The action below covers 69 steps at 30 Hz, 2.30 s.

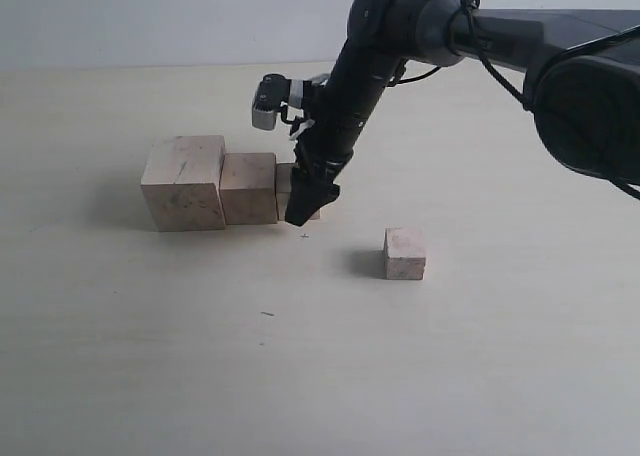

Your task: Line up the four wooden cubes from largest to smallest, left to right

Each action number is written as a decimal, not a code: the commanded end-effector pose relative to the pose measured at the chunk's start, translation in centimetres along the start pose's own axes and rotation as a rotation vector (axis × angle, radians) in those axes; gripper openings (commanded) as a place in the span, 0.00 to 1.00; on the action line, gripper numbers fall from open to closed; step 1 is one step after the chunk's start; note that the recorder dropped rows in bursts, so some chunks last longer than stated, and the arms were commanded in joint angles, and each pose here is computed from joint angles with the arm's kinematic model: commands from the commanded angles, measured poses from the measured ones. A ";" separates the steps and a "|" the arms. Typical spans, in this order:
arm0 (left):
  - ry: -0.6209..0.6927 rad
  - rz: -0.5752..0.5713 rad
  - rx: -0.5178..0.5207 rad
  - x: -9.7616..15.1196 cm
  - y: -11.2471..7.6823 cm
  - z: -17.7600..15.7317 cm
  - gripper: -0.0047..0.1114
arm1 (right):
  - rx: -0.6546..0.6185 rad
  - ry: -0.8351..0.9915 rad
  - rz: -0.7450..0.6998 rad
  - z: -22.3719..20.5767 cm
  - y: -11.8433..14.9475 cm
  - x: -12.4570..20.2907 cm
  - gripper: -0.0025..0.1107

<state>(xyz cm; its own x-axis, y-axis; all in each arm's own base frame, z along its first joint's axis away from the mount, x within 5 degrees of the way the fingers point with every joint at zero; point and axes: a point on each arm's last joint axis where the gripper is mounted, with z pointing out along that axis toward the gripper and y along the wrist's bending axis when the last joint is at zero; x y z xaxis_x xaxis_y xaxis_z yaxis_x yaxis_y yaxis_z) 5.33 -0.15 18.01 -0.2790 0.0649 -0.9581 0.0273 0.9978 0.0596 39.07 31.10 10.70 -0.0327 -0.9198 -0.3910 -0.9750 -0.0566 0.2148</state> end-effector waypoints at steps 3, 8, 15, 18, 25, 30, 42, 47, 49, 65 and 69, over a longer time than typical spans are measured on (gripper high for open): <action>-0.015 0.003 0.002 -0.1 0.0 0.0 0.04 | 0.016 -0.014 0.027 -1.3 0.4 -0.6 0.71; -0.015 0.003 0.002 -0.1 0.0 0.0 0.04 | 0.049 -0.020 0.075 -2.9 0.8 -1.2 0.71; -0.015 0.003 0.002 -0.1 0.0 0.0 0.04 | 0.171 0.024 0.220 -6.7 1.4 -1.7 0.71; -0.015 0.003 0.002 -0.1 0.0 0.0 0.04 | 0.224 -0.022 0.413 -9.4 2.3 -2.5 0.71; -0.015 0.003 0.002 -0.1 0.0 0.0 0.04 | 0.330 -0.104 0.619 -14.8 4.6 -3.5 0.70; -0.015 0.003 0.002 -0.1 0.0 0.0 0.04 | 0.329 -0.028 0.677 -14.6 6.3 -1.7 0.67; -0.015 0.003 0.002 -0.1 0.0 0.0 0.04 | 0.263 0.093 0.894 -10.1 11.2 4.4 0.65; -0.015 0.003 0.002 -0.1 0.0 0.0 0.04 | 0.248 0.097 0.943 -9.9 11.4 4.5 0.65; -0.015 0.003 0.002 -0.1 0.0 0.0 0.04 | 0.248 0.078 0.984 -9.9 11.4 4.4 0.65; -0.015 0.003 0.002 -0.1 0.0 0.0 0.04 | 0.200 0.065 1.205 -7.9 12.3 5.7 0.65; -0.015 0.003 0.002 -0.1 0.0 0.0 0.04 | 0.213 0.060 1.269 -6.8 12.9 6.8 0.65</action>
<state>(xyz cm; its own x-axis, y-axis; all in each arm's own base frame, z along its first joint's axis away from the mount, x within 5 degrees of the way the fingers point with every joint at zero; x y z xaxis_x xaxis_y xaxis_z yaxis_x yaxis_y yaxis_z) 5.33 -0.15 18.01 -0.2790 0.0649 -0.9581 0.0273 0.9978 0.0596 28.13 21.69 17.12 -0.9383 -0.3436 0.0400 -0.3231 0.9118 0.2532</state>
